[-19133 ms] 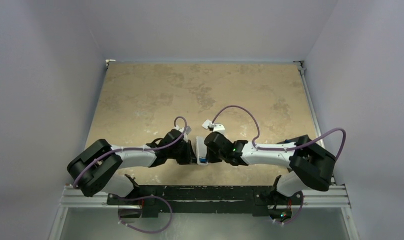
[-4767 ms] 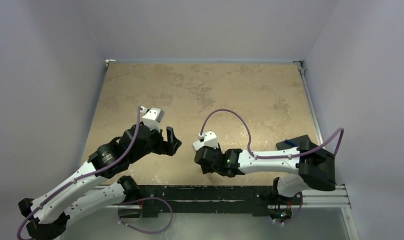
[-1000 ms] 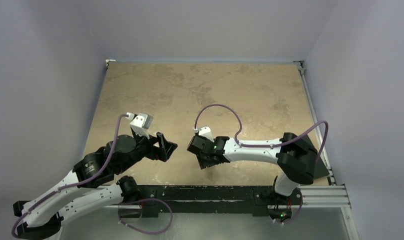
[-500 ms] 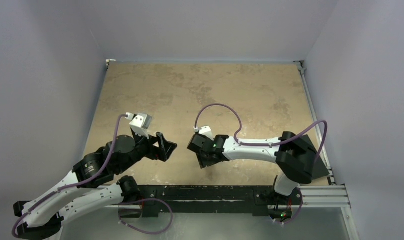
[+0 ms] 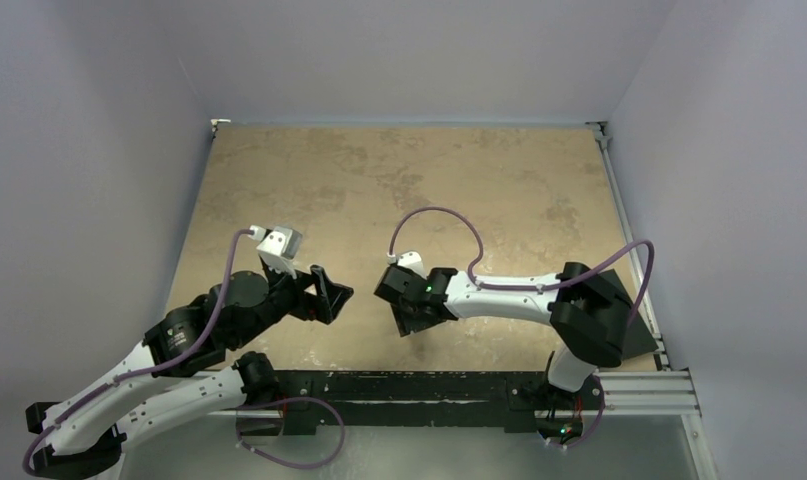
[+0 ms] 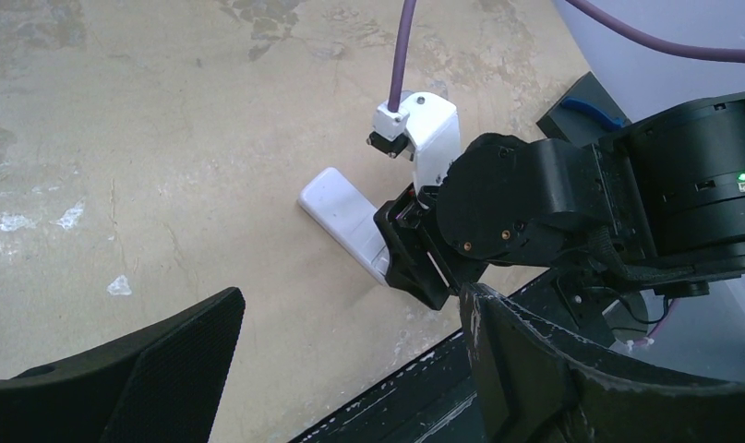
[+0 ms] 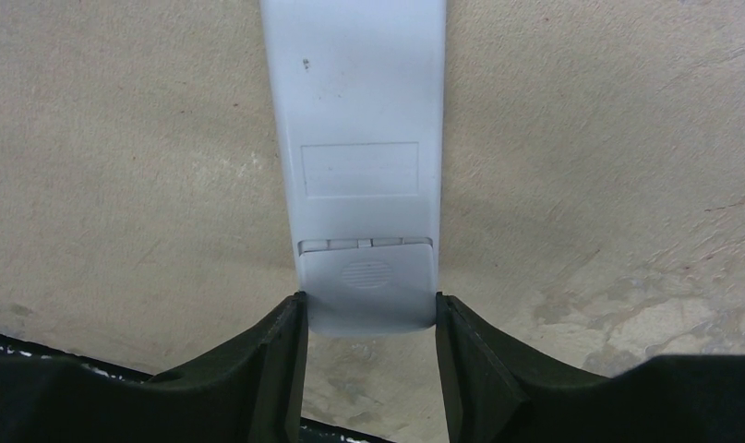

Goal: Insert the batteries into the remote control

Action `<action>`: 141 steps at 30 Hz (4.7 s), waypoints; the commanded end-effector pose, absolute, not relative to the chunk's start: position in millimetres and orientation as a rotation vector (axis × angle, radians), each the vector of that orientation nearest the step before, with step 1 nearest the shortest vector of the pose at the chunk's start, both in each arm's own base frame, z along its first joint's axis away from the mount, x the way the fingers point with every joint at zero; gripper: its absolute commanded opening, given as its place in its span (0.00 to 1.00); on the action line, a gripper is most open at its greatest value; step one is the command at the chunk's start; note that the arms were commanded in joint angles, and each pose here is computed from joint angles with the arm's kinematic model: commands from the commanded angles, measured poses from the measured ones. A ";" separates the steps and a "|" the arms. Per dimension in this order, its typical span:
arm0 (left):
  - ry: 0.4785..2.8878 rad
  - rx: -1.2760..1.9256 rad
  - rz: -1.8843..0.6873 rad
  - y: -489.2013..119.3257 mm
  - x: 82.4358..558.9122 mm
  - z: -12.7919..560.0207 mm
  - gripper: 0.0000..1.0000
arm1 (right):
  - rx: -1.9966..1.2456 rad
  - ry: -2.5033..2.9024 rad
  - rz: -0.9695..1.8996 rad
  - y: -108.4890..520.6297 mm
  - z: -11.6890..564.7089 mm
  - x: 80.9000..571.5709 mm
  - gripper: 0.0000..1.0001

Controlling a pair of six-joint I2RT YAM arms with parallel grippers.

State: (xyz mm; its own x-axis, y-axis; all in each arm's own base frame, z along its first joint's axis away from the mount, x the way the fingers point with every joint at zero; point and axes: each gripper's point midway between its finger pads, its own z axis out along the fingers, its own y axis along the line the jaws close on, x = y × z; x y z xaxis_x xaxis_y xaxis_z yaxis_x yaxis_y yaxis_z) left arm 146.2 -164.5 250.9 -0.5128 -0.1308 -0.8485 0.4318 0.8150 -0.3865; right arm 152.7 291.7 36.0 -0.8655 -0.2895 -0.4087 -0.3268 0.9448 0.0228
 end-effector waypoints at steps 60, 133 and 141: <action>2.042 0.211 -0.650 -172.7 153.9 239.6 0.88 | -0.314 2.571 0.300 285.5 88.5 170.0 0.77; 2.519 0.315 -0.264 -311.6 291.9 21.3 0.00 | -0.219 2.327 0.736 233.3 115.7 132.3 0.61; 2.529 0.305 -0.219 -292.9 281.2 20.5 0.00 | -0.195 2.327 0.731 232.8 113.4 133.9 0.64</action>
State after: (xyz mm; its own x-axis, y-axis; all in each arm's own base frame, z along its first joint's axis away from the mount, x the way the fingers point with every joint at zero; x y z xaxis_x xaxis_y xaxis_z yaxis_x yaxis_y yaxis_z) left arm 287.4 -309.0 19.9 -0.8001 0.1724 -0.5746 0.2877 0.9508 -0.1152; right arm 130.7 229.6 108.8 -0.7663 0.0253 -0.6420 -0.3304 0.8414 0.4275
